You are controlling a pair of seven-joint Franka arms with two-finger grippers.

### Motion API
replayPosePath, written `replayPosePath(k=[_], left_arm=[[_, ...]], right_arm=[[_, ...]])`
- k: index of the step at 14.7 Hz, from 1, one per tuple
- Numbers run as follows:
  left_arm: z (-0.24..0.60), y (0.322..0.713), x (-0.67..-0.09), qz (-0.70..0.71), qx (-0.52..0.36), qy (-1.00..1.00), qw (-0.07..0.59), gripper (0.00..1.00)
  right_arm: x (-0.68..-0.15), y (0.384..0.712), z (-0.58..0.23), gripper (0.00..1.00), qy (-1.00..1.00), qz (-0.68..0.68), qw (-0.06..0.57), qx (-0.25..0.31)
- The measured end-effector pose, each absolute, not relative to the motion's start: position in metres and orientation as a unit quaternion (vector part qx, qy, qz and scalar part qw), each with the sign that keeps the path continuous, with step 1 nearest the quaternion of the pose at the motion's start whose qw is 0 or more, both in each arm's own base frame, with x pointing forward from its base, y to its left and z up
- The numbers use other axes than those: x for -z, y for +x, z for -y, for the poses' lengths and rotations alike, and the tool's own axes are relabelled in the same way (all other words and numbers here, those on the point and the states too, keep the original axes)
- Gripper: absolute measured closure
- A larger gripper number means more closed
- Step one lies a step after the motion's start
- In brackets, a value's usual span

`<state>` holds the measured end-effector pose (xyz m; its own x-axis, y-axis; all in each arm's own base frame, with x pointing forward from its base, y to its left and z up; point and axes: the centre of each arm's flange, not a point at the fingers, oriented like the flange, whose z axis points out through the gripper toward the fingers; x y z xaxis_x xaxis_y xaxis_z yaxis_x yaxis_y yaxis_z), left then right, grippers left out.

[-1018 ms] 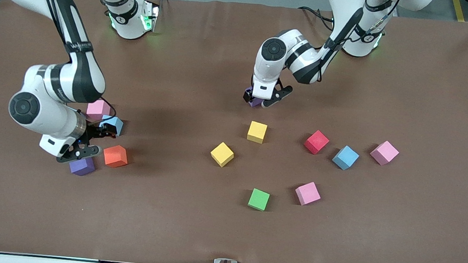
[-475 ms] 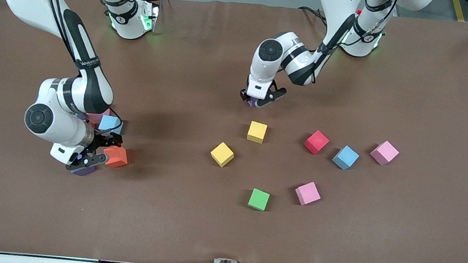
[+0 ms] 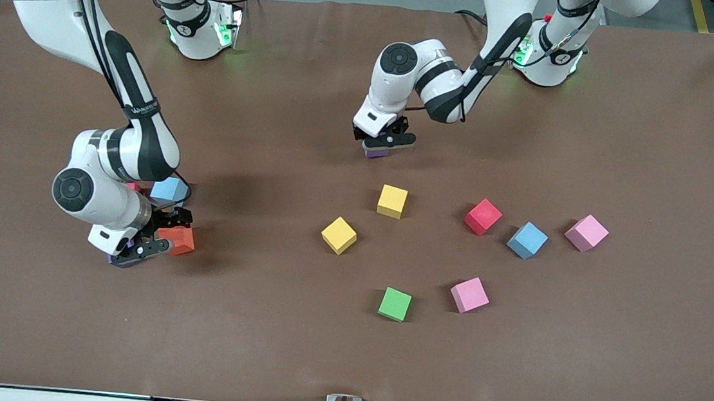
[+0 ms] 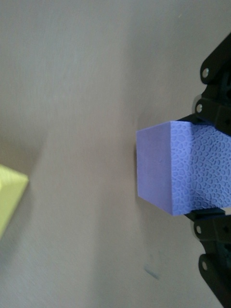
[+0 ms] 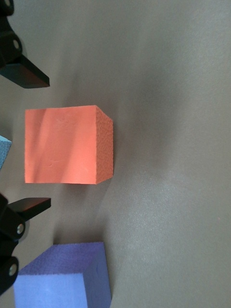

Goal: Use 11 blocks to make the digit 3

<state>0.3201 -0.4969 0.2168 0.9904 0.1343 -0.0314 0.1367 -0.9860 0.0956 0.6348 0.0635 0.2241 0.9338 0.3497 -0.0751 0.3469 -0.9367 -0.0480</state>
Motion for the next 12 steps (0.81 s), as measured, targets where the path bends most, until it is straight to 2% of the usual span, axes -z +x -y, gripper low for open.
replayPosePath(k=[8,11,12], left_arm=[[0.537,0.323,-0.201,0.009,0.021,0.999,0.032,0.39],[0.538,0.323,-0.198,0.012,0.023,0.999,0.030,0.39],[0.539,0.323,-0.198,0.012,0.023,0.999,0.030,0.39]], right_arm=[[-0.197,0.634,-0.064,0.03,-0.983,0.178,0.018,-0.043],[-0.196,0.634,-0.063,0.34,-0.981,0.191,0.018,-0.043],[-0.196,0.635,-0.063,0.40,-0.979,0.199,0.019,-0.042]])
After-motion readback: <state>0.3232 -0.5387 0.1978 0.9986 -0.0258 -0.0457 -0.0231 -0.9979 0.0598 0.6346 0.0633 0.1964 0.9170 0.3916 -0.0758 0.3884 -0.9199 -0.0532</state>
